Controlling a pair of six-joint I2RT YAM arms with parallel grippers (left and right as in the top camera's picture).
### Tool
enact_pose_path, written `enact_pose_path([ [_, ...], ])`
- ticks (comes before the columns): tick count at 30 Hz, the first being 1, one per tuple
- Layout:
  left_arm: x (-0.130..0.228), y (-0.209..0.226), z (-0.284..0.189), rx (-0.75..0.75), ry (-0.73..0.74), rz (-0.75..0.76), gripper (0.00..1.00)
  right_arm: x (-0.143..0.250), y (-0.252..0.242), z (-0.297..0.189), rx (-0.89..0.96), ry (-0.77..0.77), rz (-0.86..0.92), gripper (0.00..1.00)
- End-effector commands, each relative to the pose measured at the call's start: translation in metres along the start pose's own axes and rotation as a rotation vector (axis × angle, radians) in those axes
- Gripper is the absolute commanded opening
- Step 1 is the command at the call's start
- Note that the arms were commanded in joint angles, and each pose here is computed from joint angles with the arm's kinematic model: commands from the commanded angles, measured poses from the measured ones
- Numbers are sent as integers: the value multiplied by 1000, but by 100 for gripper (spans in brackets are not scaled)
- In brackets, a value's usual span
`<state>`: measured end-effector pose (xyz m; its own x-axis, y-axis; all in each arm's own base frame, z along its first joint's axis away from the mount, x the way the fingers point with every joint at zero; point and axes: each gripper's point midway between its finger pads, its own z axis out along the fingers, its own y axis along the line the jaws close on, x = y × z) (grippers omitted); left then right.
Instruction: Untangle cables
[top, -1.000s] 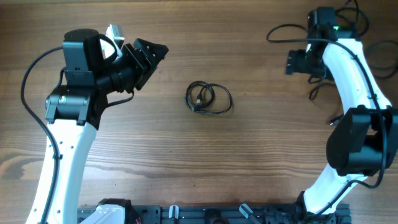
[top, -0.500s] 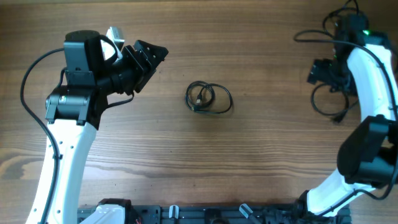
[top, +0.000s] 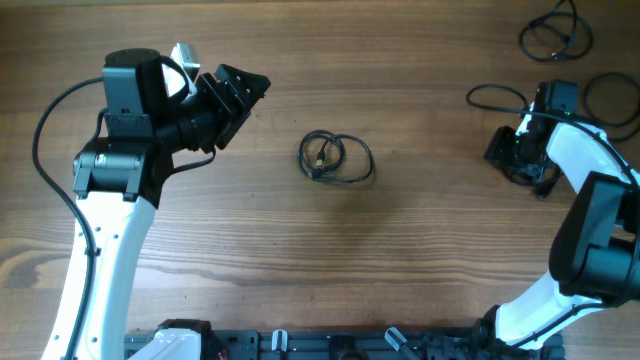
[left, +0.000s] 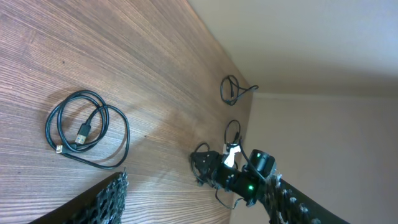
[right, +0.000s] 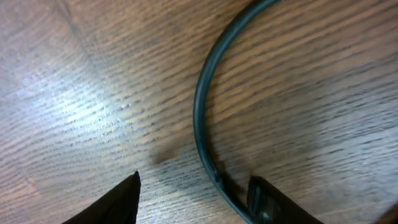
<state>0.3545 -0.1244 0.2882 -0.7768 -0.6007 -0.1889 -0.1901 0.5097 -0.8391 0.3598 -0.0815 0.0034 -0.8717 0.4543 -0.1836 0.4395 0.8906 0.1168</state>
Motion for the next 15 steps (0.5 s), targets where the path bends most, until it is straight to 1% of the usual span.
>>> enact_pose_path([
  [1, -4, -3, -2, 3, -14, 25, 74, 7, 15, 2, -84, 11, -7, 48],
  [2, -4, -3, -2, 3, -14, 25, 74, 6, 15, 2, -85, 9, -9, 40],
  [4, -4, -3, -2, 3, -14, 25, 74, 6, 15, 2, -79, 8, -11, 33],
  [6, -7, -1, -2, -8, -29, 25, 74, 10, 6, 4, -34, 15, -9, 24],
  [8, -8, 0, -2, -15, -38, 25, 74, 10, 6, 5, -33, 14, -8, 16],
  [9, -9, 1, -2, -18, -41, 25, 74, 8, 7, 5, -39, 8, -6, 8],
  [10, -9, 1, -2, -18, -41, 25, 74, 4, 8, 5, -43, -12, 15, 4],
  [12, -9, 1, -2, -18, -41, 25, 74, -8, 15, 3, -81, -56, 23, 4],
  [14, -9, 1, -2, -18, -41, 25, 75, -30, 30, -2, -159, -133, 70, 4],
  [15, -9, 1, -2, -18, -41, 25, 75, -40, 37, -6, -193, -164, 62, 4],
])
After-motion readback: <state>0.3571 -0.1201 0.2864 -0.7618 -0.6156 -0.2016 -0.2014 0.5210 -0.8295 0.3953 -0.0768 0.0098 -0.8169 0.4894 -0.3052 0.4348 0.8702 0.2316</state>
